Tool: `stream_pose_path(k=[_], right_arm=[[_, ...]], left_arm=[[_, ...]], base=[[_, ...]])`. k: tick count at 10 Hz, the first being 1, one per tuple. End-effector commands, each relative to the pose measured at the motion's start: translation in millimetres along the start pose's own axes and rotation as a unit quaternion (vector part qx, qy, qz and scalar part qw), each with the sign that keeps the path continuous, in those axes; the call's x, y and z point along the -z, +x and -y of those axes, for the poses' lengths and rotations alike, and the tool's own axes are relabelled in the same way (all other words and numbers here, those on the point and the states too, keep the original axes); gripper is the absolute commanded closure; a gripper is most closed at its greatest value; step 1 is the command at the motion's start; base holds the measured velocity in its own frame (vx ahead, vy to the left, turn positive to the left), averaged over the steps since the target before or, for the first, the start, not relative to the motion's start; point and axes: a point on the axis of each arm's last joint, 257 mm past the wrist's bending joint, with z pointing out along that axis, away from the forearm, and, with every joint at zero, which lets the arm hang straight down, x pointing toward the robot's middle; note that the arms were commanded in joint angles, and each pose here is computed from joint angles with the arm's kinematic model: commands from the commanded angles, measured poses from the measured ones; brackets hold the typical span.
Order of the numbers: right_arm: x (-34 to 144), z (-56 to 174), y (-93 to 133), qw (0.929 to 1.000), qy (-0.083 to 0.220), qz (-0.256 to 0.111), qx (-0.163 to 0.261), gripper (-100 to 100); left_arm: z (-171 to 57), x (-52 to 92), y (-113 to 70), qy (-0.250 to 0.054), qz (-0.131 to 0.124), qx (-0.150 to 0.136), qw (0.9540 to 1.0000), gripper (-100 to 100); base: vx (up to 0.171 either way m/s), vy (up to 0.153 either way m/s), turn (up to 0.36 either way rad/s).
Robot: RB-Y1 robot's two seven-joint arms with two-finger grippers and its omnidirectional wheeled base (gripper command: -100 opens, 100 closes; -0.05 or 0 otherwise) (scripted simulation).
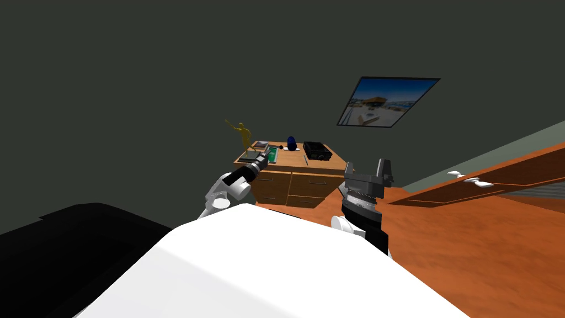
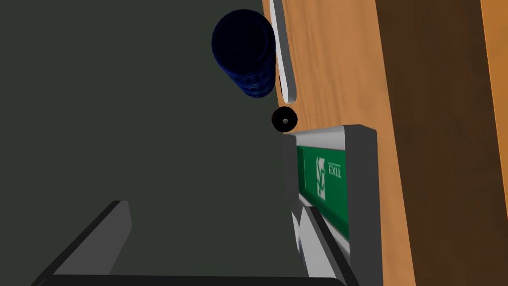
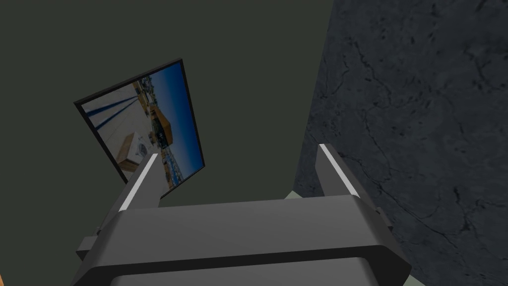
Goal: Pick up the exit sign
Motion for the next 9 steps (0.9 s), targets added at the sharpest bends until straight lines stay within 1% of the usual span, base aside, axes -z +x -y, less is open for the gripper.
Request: stream_pose_path(k=[1,2,3,4,6,7,8,9], right_arm=[[0.0,0,0,1.0,0.0,0.0,0.0,0],[0.0,0,0,1.0,0.0,0.0,0.0,0],[0.0,0,0,1.0,0.0,0.0,0.0,0],[0.0,0,0,1.0,0.0,0.0,0.0,0],[0.0,0,0,1.0,0.0,0.0,0.0,0],[0.0,0,0,1.0,0.0,0.0,0.0,0],[0.0,0,0,1.0,0.0,0.0,0.0,0],[0.0,0,0,1.0,0.0,0.0,0.0,0]], left_arm=[[-2,-1.8,-0.1,-0.015,-0.006,-0.013,0.9998,-100],[-9,-1.5,-0.5,-0.028,-0.006,-0.013,0.9995,-100],[-12,-1.3,-0.6,-0.035,-0.006,-0.013,0.9993,-100],[-10,-2.5,-1.9,-0.042,-0.011,-0.026,0.9987,-100],[-21,-1.4,-2.7,-0.062,-0.01,-0.026,0.9977,-100],[-21,-2.3,-5.0,-0.073,-0.015,-0.039,0.9964,-100],[-28,-1.2,-5.6,-0.086,-0.014,-0.04,0.9954,-100],[-30,-0.8,-5.8,-0.09,-0.014,-0.04,0.995,-100]], base=[[0.008,-0.027,-0.052],[0.007,-0.025,-0.044],[0.004,-0.012,0.0],[0.014,-0.027,-0.057],[0.01,-0.017,-0.016],[0.009,-0.02,-0.053],[0.01,-0.021,-0.041],[0.003,-0.011,0.006]])
